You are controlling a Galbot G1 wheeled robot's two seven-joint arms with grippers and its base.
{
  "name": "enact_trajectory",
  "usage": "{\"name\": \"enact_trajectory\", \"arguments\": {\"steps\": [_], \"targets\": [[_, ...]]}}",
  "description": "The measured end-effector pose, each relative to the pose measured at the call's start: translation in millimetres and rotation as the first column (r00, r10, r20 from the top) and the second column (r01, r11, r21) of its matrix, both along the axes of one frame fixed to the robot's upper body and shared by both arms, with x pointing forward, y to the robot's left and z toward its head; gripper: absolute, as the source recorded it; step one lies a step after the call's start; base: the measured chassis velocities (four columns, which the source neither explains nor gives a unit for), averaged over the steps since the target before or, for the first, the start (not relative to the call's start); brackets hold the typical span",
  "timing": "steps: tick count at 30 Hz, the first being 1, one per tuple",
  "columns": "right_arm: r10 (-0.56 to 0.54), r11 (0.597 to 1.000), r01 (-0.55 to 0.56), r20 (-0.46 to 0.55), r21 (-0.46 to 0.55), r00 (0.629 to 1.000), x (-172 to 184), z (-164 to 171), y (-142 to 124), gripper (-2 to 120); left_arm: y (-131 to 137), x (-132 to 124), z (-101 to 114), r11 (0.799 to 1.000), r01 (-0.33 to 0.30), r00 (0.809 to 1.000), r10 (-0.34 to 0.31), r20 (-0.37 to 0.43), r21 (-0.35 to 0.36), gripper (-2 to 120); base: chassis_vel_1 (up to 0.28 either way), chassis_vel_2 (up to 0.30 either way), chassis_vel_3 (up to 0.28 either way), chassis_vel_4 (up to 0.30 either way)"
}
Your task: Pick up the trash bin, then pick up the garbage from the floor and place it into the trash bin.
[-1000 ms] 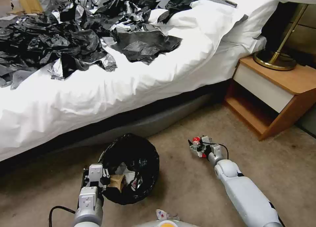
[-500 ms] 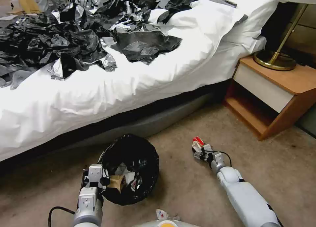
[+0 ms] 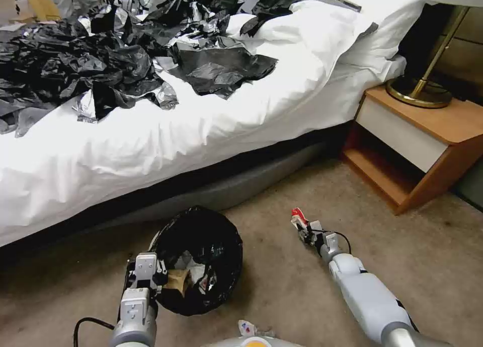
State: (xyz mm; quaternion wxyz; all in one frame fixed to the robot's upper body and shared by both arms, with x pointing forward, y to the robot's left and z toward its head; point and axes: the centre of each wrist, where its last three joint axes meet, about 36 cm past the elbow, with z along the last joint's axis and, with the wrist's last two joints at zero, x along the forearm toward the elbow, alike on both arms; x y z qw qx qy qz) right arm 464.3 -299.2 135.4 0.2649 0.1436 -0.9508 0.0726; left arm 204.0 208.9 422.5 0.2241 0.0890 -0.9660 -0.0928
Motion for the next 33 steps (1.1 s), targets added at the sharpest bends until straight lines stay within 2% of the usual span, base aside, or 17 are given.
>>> {"name": "enact_trajectory", "arguments": {"steps": [1, 2, 4, 7, 14, 20, 23, 24, 28, 29, 31, 32, 33], "targets": [[-0.001, 1.0, 0.001, 0.005, 0.001, 1.0, 0.0, 1.2, 0.5, 18, -0.7, 0.3, 0.1, 1.0, 0.001, 1.0, -0.001, 0.001, 0.0, 1, 0.0, 0.0, 0.0, 0.0], [-0.001, 1.0, 0.001, 0.005, 0.001, 1.0, 0.0, 1.2, 0.5, 18, -0.7, 0.3, 0.1, 1.0, 0.001, 1.0, -0.001, 0.001, 0.0, 1, 0.0, 0.0, 0.0, 0.0], [-0.004, 1.0, 0.004, 0.013, 0.008, 1.0, -2.9, 3.4, 1.0, 7, -1.5, 0.9, 0.3, 1.0, 0.003, 1.0, -0.003, 0.004, -0.001, 1, 0.0, 0.0, 0.0, 0.0], [-0.007, 1.0, 0.007, 0.019, 0.011, 1.0, -6.3, 5.0, 0.0, 0, -1.5, 1.0, 0.3, 1.0, 0.004, 1.0, -0.004, 0.004, -0.001, 1, 0.0, 0.0, 0.0, 0.0], [-0.027, 1.0, 0.026, 0.034, 0.015, 0.999, -12.2, 9.5, -4.2, 0, -2.4, 1.3, -0.3, 1.0, 0.008, 1.0, -0.008, 0.003, -0.001, 1, 0.0, 0.0, 0.0, 0.0], [-0.06, 0.997, 0.056, 0.092, 0.044, 0.994, -16.4, 24.0, -0.5, 0, -3.4, 1.4, -2.2, 1.0, 0.01, 1.0, -0.01, -0.001, -0.001, 1, 0.0, 0.0, 0.0, 0.0], [-0.085, 0.992, 0.067, 0.175, 0.108, 0.981, -22.4, 51.2, 8.2, 0, -3.7, 1.3, -3.7, 1.0, 0.011, 1.0, -0.011, -0.004, -0.002, 1, 0.0, 0.0, 0.0, 0.0], [-0.085, 0.992, 0.067, 0.175, 0.108, 0.981, -22.4, 51.2, 8.2, 0, -3.7, 1.3, -3.7, 1.0, 0.011, 1.0, -0.011, -0.004, -0.002, 1, 0.0, 0.0, 0.0, 0.0], [-0.086, 0.971, 0.003, 0.341, 0.238, 0.936, -37.2, 124.0, 32.7, 0, -4.7, 1.7, -4.9, 1.0, 0.015, 1.0, -0.015, -0.006, -0.002, 1, 0.0, 0.0, 0.0, 0.0], [-0.086, 0.971, 0.003, 0.341, 0.238, 0.936, -37.2, 124.0, 32.7, 0, -4.7, 1.7, -4.9, 1.0, 0.015, 1.0, -0.015, -0.006, -0.002, 1, 0.0, 0.0, 0.0, 0.0], [-0.049, 0.95, -0.1, 0.455, 0.297, 0.889, -58.6, 172.8, 54.2, 0, -5.7, 2.3, -6.5, 1.0, 0.018, 1.0, -0.018, -0.008, 0.0, 1, 0.0, 0.0, 0.0, 0.0], [-0.049, 0.95, -0.1, 0.455, 0.297, 0.889, -58.6, 172.8, 54.2, 0, -5.7, 2.3, -6.5, 1.0, 0.018, 1.0, -0.018, -0.008, 0.0, 1, 0.0, 0.0, 0.0, 0.0], [-0.029, 0.941, -0.141, 0.489, 0.307, 0.872, -65.3, 185.2, 60.0, 0, -5.9, 2.4, -6.9, 1.0, 0.019, 1.0, -0.019, -0.009, 0.0, 1, 0.0, 0.0, 0.0, 0.0]]}}
